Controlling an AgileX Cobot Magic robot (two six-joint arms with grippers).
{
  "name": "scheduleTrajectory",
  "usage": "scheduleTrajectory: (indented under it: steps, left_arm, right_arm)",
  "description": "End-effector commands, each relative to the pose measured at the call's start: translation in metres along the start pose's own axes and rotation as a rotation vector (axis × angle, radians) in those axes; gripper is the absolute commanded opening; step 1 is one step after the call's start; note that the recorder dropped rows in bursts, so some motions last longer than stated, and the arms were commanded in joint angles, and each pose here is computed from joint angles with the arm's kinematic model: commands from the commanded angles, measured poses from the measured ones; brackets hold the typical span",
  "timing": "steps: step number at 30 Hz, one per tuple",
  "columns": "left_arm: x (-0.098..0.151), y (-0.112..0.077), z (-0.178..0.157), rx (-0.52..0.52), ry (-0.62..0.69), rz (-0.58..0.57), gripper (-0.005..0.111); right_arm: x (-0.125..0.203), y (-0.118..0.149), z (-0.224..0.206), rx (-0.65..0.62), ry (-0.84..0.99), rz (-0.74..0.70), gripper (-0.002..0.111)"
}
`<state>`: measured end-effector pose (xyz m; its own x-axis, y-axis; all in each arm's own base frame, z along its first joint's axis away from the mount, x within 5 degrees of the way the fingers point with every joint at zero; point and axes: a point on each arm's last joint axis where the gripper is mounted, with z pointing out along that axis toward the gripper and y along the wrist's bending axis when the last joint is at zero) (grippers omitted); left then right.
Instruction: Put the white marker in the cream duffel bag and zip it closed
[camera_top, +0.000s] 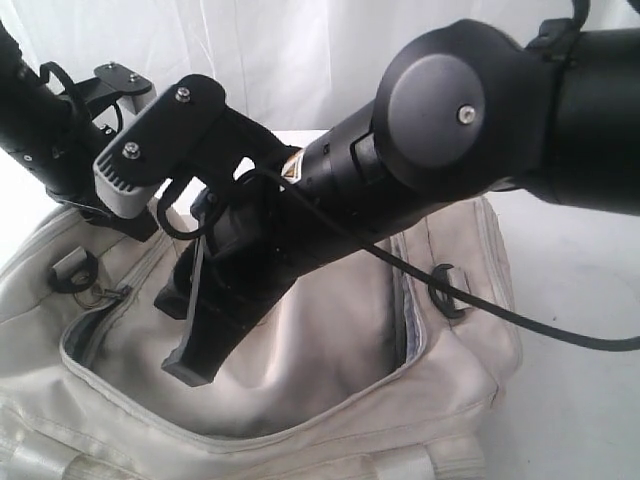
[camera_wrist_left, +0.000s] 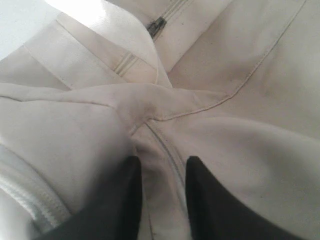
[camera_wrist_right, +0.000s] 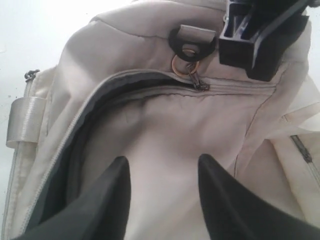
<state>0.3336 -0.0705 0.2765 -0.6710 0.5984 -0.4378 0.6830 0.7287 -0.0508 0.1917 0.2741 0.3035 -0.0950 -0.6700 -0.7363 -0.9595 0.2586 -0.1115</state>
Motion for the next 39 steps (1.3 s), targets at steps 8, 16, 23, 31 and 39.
scheduleTrajectory:
  steps: [8, 16, 23, 31, 39]
  left_arm:
    - [0.008, 0.018, 0.0, -0.024, -0.008, -0.117, 0.0]
    - [0.007, 0.013, -0.007, 0.01, -0.023, -0.136, 0.0]
    - [0.005, 0.012, -0.014, -0.01, -0.054, -0.151, 0.0]
    - [0.005, 0.01, -0.018, -0.009, -0.058, -0.15, 0.0]
    - [0.005, 0.008, -0.02, 0.003, -0.063, -0.155, 0.0]
  right_arm:
    - [0.0, 0.005, 0.027, 0.008, -0.009, -0.111, 0.041]
    - [-0.002, 0.008, 0.036, 0.023, -0.024, -0.142, 0.041]
    - [0.0, 0.006, 0.05, 0.015, -0.003, -0.152, 0.036]
    - [-0.018, 0.001, 0.048, 0.034, -0.054, -0.153, 0.036]
    - [-0.02, 0.002, 0.051, 0.028, -0.056, -0.157, 0.036]
